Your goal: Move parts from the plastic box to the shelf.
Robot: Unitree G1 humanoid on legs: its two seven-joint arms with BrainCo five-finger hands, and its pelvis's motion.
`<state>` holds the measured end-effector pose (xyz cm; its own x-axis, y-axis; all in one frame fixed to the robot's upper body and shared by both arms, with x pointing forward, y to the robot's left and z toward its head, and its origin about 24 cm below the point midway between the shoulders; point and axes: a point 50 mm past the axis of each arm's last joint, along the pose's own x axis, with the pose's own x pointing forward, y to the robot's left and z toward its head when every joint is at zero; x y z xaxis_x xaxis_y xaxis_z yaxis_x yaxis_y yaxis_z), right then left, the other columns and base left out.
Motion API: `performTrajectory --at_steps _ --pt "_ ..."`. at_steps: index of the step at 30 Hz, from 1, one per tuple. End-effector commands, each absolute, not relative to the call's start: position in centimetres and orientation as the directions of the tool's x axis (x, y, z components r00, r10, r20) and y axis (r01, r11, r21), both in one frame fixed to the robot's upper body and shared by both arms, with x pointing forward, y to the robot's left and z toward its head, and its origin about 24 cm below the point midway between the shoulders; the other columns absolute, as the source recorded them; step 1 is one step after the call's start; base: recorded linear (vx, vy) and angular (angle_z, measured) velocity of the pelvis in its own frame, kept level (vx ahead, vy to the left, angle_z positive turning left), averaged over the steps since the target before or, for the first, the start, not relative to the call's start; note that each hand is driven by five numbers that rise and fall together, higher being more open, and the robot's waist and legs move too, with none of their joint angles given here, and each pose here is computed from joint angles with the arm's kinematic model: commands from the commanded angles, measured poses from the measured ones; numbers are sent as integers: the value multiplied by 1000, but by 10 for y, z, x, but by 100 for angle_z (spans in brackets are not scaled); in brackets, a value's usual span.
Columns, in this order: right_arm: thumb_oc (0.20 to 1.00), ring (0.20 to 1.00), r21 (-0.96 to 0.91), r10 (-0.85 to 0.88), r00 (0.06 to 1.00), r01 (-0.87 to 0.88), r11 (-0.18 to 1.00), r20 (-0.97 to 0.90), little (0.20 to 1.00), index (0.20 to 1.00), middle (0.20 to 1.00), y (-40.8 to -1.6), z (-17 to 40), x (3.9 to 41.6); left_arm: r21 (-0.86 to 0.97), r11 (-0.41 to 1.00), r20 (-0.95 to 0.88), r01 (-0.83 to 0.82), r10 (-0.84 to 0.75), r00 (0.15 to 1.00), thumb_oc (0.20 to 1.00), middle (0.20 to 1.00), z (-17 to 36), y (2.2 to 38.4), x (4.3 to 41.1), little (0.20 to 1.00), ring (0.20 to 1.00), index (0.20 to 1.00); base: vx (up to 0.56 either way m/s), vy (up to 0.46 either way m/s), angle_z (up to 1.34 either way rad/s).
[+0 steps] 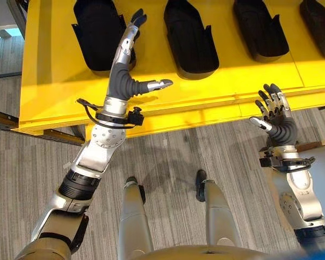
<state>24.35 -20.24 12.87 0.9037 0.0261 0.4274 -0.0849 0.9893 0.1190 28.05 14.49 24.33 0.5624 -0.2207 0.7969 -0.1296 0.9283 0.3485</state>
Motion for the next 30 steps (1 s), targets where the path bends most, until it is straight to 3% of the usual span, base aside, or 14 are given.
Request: performTrajectory --at_steps 1,8,18,30 --pt "1000 1000 82 33 816 -98 992 577 1000 1000 1000 -205 159 236 275 957 856 -96 -198 477 1000 1000 264 134 282 1000 1000 1000 0 0 0" --pt "1000 1000 77 46 817 -110 991 575 1000 1000 1000 -201 160 238 186 982 857 -39 -143 495 1000 1000 271 113 299 1000 1000 1000 0 0 0" --pt "1000 1000 88 54 820 -126 988 569 1000 1000 1000 -196 159 241 27 1000 782 3 -23 622 1000 1000 257 110 325 1000 1000 1000 1 -1 -2" --pt "1000 1000 98 49 817 -128 987 575 1000 1000 1000 -194 160 242 -45 989 703 -138 130 699 1000 1000 241 121 347 1000 1000 1000 1 0 -4"
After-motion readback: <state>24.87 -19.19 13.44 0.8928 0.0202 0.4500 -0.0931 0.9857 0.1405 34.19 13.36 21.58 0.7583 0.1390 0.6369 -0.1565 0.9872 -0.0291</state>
